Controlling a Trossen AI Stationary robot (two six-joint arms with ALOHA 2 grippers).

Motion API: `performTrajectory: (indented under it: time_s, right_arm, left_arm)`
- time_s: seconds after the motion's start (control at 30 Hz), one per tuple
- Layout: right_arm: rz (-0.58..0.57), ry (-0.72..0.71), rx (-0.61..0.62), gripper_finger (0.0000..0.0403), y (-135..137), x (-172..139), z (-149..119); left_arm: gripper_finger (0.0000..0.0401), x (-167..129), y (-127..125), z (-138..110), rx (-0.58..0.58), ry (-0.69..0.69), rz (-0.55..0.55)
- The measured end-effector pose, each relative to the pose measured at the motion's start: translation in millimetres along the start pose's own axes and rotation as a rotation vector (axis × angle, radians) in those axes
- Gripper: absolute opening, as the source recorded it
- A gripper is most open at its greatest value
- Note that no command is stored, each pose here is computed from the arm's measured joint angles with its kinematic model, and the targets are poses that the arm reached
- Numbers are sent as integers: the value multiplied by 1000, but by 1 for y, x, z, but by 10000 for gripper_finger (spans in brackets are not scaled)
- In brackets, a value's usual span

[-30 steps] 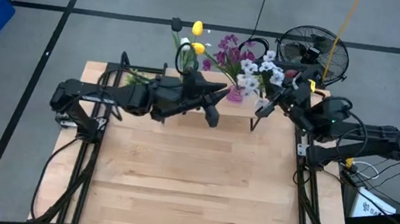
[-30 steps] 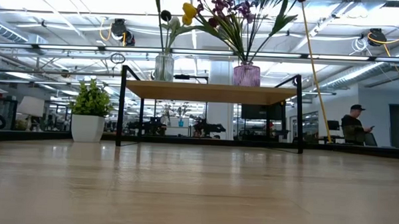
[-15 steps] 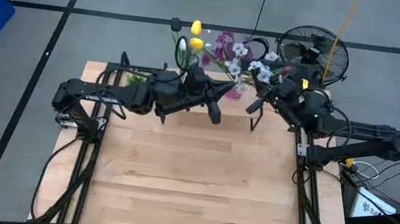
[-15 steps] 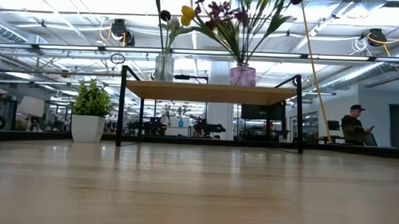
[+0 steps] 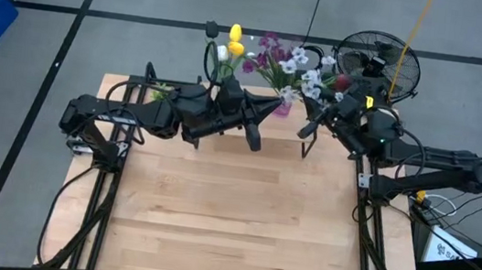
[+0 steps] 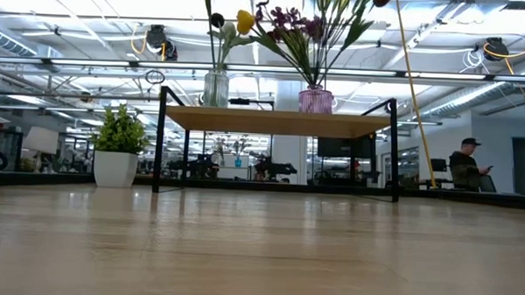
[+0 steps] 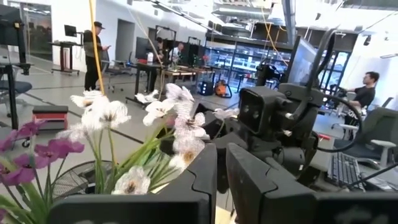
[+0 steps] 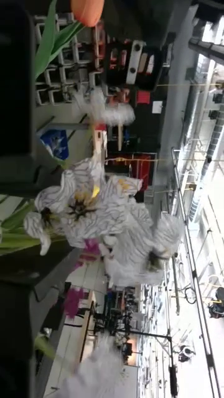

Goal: Pick and place flowers into a vace then onto a shelf
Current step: Put the white orchid into the purple vase, then return to Home Position

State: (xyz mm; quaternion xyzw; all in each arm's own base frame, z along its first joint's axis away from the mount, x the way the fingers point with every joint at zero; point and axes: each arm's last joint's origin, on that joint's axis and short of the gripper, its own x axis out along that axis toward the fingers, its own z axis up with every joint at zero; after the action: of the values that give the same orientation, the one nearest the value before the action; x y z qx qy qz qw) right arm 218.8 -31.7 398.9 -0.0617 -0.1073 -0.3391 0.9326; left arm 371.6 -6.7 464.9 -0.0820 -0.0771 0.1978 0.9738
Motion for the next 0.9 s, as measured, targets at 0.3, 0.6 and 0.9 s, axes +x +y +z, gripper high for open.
performTrajectory:
  time_s: [0.3,0.6,0.9]
  right_arm:
    - [-13,-80,24,144,-8,-9,16]
    - [-34,-155,31,153,-21,-22,32]
    - [-49,-211,33,153,-29,-31,43]
  left_arm:
    - [44,0,-1,0,-6,-3,-2]
    - [44,0,-1,0,-4,-3,-2]
    - [44,0,-1,1,-7,-15,-3]
